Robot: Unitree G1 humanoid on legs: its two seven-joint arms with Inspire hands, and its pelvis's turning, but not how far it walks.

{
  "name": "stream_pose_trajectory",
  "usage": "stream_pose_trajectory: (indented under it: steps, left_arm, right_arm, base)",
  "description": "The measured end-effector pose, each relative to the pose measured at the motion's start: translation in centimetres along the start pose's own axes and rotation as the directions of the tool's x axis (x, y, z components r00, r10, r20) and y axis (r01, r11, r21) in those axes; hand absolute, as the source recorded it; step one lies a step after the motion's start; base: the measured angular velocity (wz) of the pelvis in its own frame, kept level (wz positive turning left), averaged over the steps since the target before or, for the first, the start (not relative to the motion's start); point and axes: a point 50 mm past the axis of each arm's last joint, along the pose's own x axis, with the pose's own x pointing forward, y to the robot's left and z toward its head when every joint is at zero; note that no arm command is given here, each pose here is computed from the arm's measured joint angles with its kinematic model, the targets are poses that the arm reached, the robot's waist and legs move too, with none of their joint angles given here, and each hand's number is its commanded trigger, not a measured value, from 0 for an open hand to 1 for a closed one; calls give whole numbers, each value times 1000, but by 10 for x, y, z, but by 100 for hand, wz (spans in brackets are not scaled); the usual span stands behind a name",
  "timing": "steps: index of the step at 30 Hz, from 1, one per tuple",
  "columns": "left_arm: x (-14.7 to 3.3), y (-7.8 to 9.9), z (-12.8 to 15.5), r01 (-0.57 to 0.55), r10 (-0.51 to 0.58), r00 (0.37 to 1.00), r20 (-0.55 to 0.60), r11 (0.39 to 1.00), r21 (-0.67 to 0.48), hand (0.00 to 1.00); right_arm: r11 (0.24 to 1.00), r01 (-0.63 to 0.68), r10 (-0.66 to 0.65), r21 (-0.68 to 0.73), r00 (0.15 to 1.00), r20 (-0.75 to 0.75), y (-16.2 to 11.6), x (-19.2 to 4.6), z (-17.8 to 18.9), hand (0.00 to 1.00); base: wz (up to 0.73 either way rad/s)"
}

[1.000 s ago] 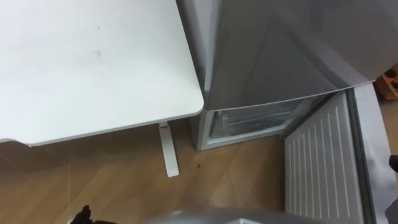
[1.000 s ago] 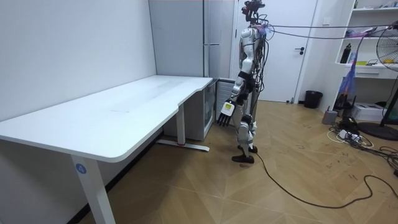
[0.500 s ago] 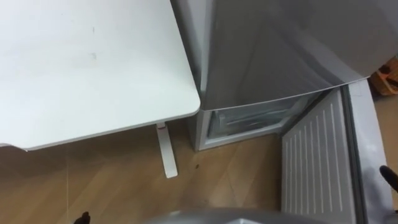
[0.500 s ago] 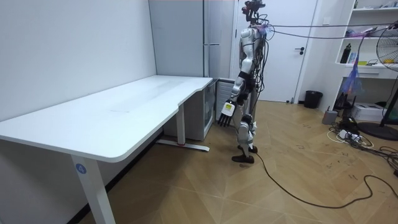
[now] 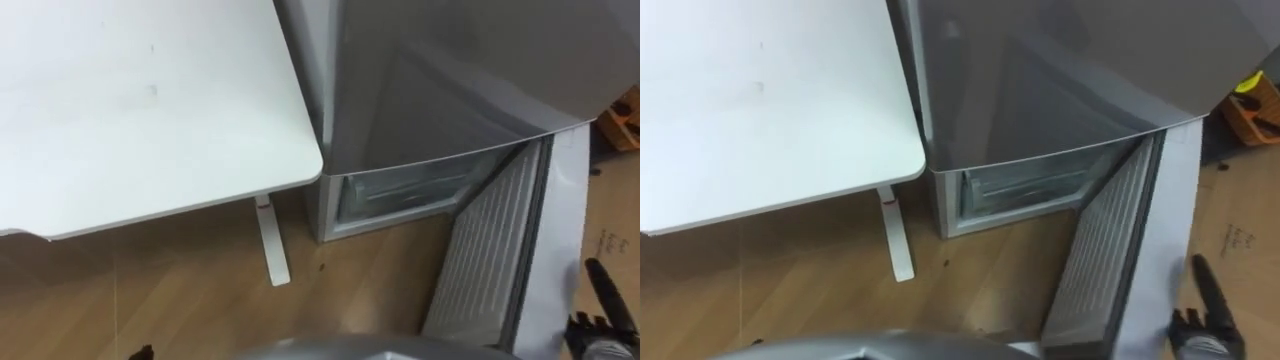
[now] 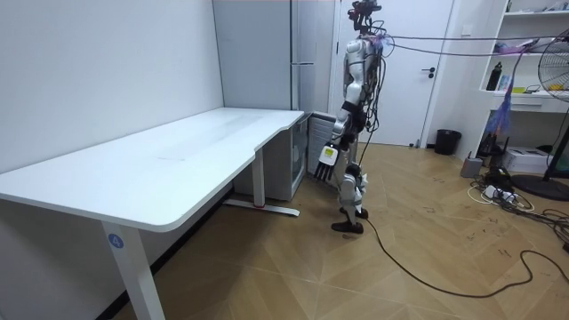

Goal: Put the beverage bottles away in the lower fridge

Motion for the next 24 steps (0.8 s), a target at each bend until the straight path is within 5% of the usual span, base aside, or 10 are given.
stream_pose_trajectory:
  steps: [2,6,8,10,12,15,24]
  left_arm:
    - [1,-6,10,31,-32,999,20,998,46,0]
    - [4,-10,31,45,-52,998,41,987,154,0]
    - [5,-14,36,44,-54,997,47,980,194,0]
    - [5,-21,48,35,-54,996,75,971,237,0]
    - [4,-27,51,45,-67,994,83,968,245,0]
    - [4,-31,53,45,-69,993,93,970,241,0]
    - [2,-32,14,78,-72,997,-34,968,237,0]
  right_arm:
    - [978,-152,138,-141,985,-104,16,-9,-28,0]
    - [803,-500,396,-326,855,-335,51,-34,-81,0]
    - [692,-669,507,-272,719,-476,70,-54,-107,0]
    - [475,-872,620,-119,428,-658,106,-90,-148,0]
    - [374,-927,624,-20,268,-734,126,-111,-173,0]
    - [323,-946,601,39,173,-780,129,-118,-180,0]
    - [252,-967,558,35,116,-822,123,-112,-174,0]
  base:
    - [-15]
    - [-5]
    - [8]
    - [37]
    - [35]
    - [34]
    - [10]
